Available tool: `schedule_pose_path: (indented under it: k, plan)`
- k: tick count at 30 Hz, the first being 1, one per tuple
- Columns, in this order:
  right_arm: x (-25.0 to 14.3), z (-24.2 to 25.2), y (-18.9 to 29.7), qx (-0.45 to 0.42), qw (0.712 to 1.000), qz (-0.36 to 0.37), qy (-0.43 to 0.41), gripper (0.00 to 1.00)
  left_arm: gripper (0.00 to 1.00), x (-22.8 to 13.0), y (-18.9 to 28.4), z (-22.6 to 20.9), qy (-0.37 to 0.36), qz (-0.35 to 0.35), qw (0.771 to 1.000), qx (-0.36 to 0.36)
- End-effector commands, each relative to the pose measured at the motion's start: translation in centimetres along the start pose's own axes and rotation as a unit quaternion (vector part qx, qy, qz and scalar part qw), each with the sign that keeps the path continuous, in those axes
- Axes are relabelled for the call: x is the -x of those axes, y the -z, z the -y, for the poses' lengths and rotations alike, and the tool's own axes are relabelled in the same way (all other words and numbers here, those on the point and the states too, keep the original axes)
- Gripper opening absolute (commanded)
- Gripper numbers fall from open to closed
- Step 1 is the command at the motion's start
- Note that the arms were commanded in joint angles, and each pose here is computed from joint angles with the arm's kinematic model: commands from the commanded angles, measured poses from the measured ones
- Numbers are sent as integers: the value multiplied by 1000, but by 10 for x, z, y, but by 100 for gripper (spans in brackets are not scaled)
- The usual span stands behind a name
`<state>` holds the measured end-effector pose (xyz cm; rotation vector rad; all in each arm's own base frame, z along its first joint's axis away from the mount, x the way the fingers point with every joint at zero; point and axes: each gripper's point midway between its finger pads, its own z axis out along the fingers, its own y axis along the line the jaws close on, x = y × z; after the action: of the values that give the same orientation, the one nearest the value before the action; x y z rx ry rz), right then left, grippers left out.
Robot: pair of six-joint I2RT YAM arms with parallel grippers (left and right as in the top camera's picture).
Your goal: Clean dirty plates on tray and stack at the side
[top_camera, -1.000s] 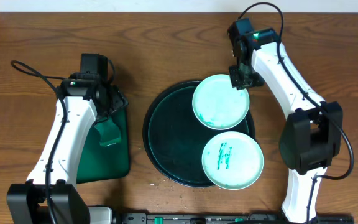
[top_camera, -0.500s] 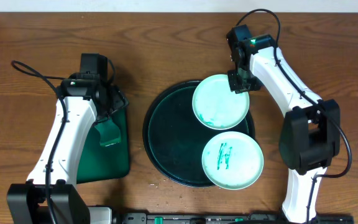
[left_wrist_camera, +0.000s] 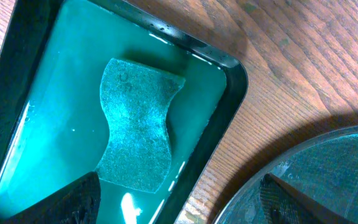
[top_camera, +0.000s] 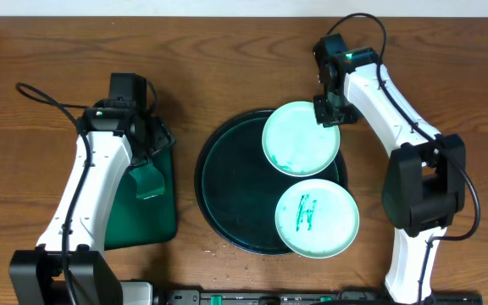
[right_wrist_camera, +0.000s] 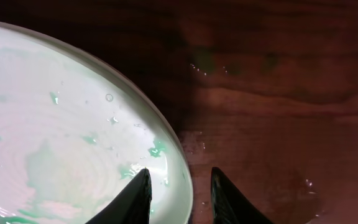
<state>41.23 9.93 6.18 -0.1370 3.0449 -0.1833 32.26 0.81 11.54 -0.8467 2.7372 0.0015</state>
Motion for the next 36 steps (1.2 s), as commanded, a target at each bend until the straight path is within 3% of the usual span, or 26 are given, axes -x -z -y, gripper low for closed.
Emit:
schedule_pose_path:
  k: [1,12,14,17,36]
  plan:
    - [-7,1,-14,4,1000,-16,-11,29,82,4,4,0,0,6,1000,-1]
    - [-12,1,-23,3,1000,-22,-16,24,82,4,4,0,0,6,1000,-1]
    - [-12,1,-23,3,1000,-22,-19,20,82,4,4,0,0,6,1000,-1]
    - [-12,1,-23,3,999,-22,-25,2,82,4,4,0,0,6,1000,-1]
    - [-13,0,-17,-1,999,-19,-26,2,82,5,4,0,0,6,1000,-1]
